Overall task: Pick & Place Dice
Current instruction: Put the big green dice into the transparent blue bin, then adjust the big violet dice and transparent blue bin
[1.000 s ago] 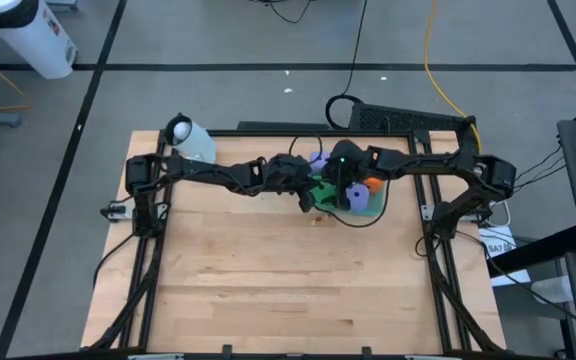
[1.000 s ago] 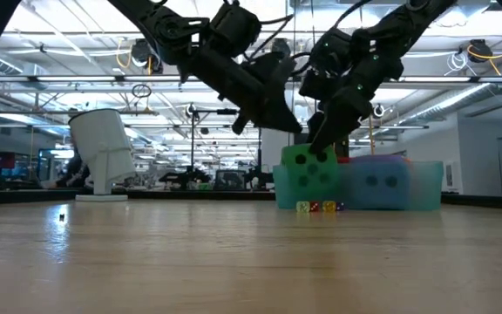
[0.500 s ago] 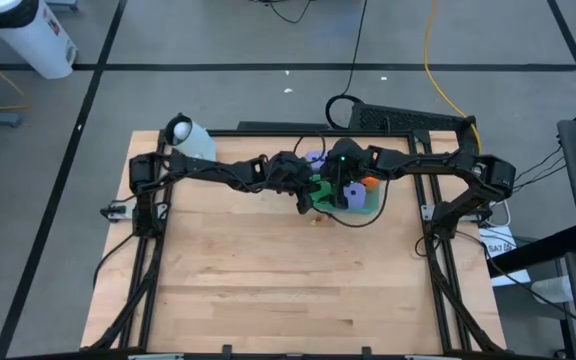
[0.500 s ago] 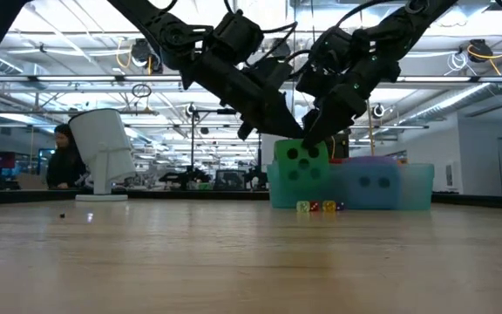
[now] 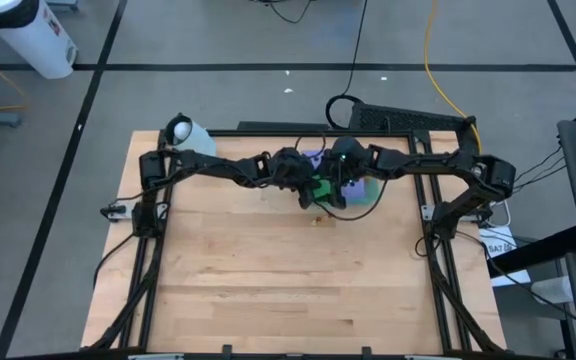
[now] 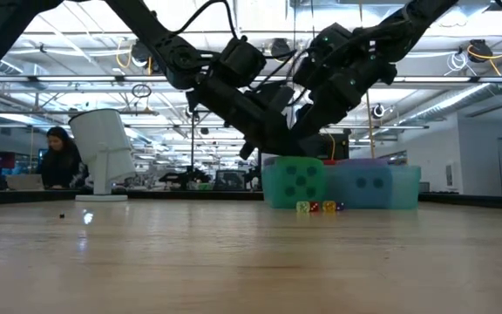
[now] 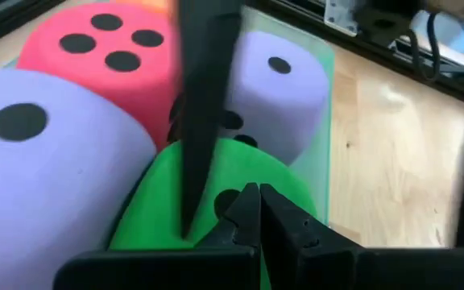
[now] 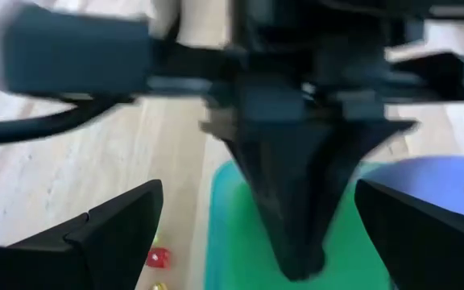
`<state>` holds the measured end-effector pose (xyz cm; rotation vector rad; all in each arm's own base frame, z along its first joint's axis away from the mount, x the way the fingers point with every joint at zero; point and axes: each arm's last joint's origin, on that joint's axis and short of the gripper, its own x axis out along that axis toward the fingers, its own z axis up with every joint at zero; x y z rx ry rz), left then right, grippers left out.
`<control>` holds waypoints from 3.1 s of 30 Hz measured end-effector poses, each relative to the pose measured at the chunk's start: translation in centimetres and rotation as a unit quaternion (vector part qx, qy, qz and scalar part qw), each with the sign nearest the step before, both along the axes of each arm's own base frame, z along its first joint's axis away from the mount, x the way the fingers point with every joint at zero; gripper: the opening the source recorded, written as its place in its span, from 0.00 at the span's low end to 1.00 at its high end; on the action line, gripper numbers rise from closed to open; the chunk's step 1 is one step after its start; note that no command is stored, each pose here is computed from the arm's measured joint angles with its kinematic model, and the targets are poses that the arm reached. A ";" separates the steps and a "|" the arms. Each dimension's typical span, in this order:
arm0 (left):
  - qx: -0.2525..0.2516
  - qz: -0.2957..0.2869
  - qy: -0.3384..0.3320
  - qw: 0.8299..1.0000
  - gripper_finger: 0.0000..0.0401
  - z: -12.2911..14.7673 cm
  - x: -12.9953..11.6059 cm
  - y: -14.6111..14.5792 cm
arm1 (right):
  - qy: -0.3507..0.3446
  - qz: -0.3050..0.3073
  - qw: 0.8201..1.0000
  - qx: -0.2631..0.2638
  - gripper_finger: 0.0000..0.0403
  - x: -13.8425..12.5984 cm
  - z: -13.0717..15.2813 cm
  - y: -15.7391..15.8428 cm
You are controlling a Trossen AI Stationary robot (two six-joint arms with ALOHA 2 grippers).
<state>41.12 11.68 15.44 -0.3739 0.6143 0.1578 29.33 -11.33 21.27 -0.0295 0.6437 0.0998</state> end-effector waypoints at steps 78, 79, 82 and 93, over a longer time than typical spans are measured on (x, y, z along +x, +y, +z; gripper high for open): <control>0.001 0.098 0.015 0.995 0.02 -1.4 -6.7 -1.6 | 0.280 -0.181 0.943 -0.005 0.00 -6.3 -3.4 -0.9; 0.000 0.096 0.017 0.995 0.02 -1.5 -6.6 -1.6 | 0.278 -0.181 0.943 -0.005 0.00 -6.2 -3.6 -1.0; -0.006 0.087 0.016 0.996 0.02 -1.7 -6.1 -1.4 | 0.274 -0.173 0.946 0.002 0.00 -5.8 -4.1 -1.1; 0.006 0.080 0.013 0.997 0.02 -1.1 -6.0 -1.4 | 0.251 -0.182 0.951 0.003 0.00 -6.4 -2.2 -0.3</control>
